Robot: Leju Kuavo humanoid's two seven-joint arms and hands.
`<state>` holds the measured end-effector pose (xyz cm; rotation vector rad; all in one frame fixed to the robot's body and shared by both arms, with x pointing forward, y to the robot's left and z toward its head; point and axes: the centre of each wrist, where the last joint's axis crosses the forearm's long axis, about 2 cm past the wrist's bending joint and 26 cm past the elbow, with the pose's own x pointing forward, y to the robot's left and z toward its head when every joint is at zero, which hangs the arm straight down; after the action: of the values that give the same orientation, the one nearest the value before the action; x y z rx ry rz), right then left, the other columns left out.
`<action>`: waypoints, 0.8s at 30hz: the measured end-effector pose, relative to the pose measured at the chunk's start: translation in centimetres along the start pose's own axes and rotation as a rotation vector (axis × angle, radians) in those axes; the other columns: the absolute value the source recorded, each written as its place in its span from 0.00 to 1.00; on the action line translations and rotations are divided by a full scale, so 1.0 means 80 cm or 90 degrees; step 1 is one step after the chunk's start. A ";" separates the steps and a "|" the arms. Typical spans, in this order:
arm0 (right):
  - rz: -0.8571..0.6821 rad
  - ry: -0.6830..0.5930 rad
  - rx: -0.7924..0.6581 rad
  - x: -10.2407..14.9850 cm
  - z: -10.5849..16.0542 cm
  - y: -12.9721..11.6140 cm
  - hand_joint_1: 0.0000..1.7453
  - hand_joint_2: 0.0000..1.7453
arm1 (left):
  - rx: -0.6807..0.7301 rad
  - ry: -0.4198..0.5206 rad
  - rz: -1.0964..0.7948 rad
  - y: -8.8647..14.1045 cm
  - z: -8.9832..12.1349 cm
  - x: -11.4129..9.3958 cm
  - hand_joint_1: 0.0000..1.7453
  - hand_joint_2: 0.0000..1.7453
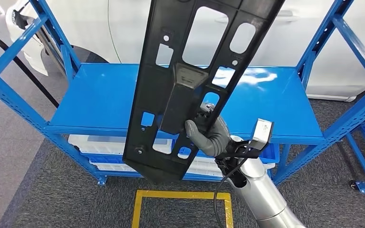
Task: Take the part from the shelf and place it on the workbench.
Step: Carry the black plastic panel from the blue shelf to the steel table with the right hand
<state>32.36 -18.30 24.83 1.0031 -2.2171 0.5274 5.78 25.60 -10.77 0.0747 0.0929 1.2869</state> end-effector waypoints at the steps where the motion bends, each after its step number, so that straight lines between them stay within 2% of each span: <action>1: 0.000 0.000 0.000 0.000 0.000 0.000 1.00 1.00 | 0.000 0.000 0.000 0.000 0.000 0.000 0.00 1.00; 24: 0.019 0.007 -0.034 0.008 0.005 -0.009 1.00 1.00 | -0.010 -0.006 -0.001 -0.005 0.001 0.000 0.00 1.00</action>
<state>32.38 -19.33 25.05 0.9394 -2.2277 0.4832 6.17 25.52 -10.71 0.0671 0.0754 1.2862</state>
